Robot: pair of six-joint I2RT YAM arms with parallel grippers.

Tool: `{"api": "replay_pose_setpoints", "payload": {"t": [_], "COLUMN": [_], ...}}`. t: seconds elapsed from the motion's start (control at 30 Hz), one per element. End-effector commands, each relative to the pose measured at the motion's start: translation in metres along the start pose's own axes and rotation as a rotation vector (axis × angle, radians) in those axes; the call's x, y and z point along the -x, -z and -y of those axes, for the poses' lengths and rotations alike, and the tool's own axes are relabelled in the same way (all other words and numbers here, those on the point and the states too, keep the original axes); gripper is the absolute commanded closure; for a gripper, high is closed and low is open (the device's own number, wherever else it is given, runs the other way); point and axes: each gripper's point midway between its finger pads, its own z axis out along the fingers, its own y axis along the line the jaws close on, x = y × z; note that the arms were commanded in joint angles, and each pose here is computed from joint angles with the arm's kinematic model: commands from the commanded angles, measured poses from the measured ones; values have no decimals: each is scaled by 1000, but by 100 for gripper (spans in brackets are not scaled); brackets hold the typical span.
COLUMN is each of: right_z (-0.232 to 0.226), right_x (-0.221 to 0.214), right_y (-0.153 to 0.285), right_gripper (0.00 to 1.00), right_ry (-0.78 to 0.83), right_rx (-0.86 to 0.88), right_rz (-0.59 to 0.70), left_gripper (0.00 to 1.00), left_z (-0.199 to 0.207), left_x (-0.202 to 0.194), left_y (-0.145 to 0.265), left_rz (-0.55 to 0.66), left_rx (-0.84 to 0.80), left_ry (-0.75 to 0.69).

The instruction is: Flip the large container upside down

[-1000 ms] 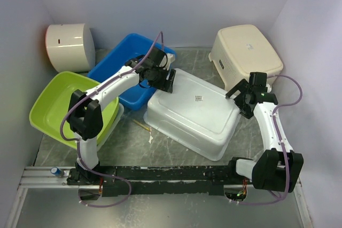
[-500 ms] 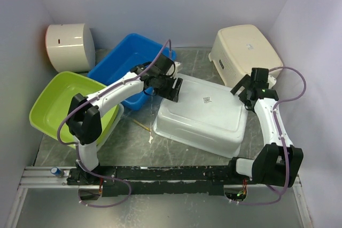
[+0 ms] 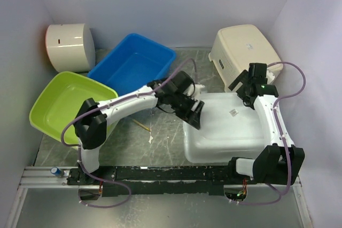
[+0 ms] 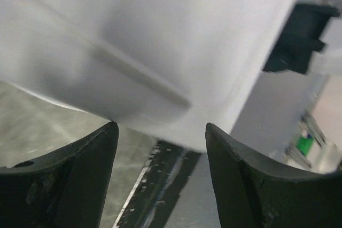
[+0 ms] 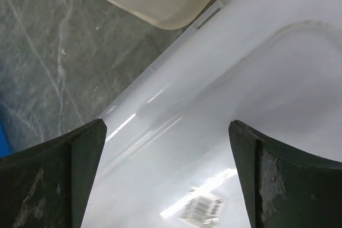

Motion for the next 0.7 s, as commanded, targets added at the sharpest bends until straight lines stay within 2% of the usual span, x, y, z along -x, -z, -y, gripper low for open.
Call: {"api": "replay_pose_setpoints", "payload": {"t": [0.0,0.4,0.67], "right_z": [-15,-40,-63], "right_x": [-11,21,63], "right_y": [11,43,51], "right_gripper": [0,0,0], "right_ry": [-20,16,68], "right_rx": [69,219,303], "right_rz": [-76,42,217], "left_gripper": [24,23,20], "left_z": [63,55,38], "left_x": [4,12,32], "left_y": [-10,-9,34], "left_rz": [6,40,162], "left_rx": [-261,-180,25], "left_ry": [-57,-65,-200]}}
